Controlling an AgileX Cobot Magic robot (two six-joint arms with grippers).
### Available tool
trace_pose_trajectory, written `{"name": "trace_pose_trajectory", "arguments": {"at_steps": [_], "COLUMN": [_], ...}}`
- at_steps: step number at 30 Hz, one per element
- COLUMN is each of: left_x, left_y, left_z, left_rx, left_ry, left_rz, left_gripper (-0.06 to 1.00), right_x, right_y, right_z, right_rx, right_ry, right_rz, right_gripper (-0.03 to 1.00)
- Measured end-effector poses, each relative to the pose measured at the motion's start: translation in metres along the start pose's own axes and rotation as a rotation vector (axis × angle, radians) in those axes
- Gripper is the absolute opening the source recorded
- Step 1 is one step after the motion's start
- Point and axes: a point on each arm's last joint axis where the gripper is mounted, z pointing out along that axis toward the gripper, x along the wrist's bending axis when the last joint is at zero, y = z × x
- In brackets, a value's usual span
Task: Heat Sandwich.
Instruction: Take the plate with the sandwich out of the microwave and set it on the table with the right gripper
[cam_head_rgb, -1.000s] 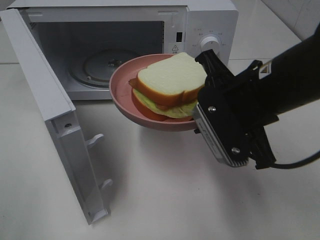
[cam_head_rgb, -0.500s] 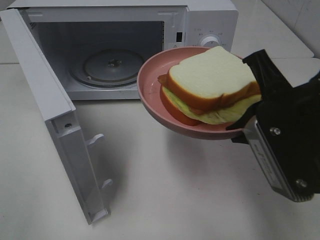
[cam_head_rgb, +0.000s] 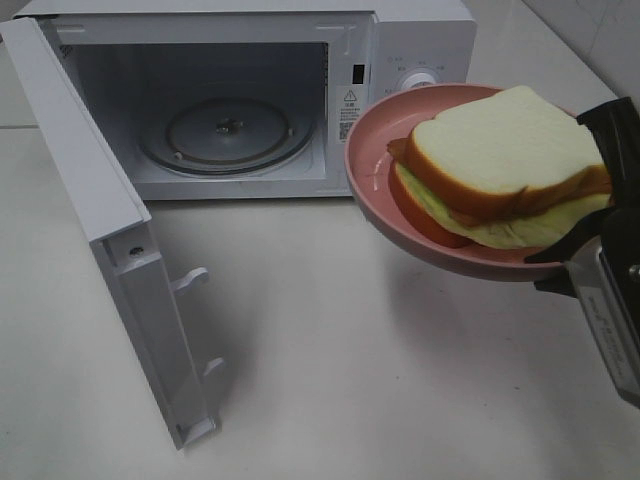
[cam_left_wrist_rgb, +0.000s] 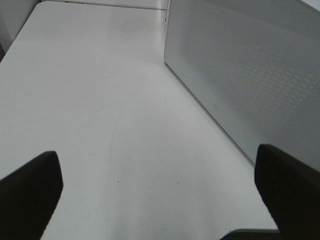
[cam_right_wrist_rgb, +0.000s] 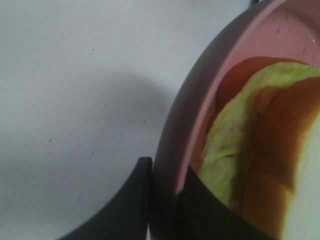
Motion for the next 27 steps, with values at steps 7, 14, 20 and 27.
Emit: {"name": "trace_pose_trajectory", "arguments": {"at_steps": [7, 14, 20, 27], "left_x": [0.000, 0.000, 0.000, 0.000], "left_y": [0.000, 0.000, 0.000, 0.000], "left_z": [0.000, 0.000, 0.000, 0.000], "left_rx": [0.000, 0.000, 0.000, 0.000], "left_ry": [0.000, 0.000, 0.000, 0.000], "left_rz": [0.000, 0.000, 0.000, 0.000], "left_gripper": [0.98, 0.98, 0.98, 0.98], "right_x": [-0.001, 0.003, 0.005, 0.009], "right_y": [-0.010, -0.019, -0.024, -0.031], "right_z": [-0.001, -0.002, -0.004, -0.006], "right_rx": [0.107, 0.209, 0.266, 0.354], "right_ry": [-0.024, -0.004, 0.004, -0.006], "right_rz": [0.107, 0.232, 0.352, 0.523], "right_gripper": [0.12, 0.12, 0.12, 0.12]}}
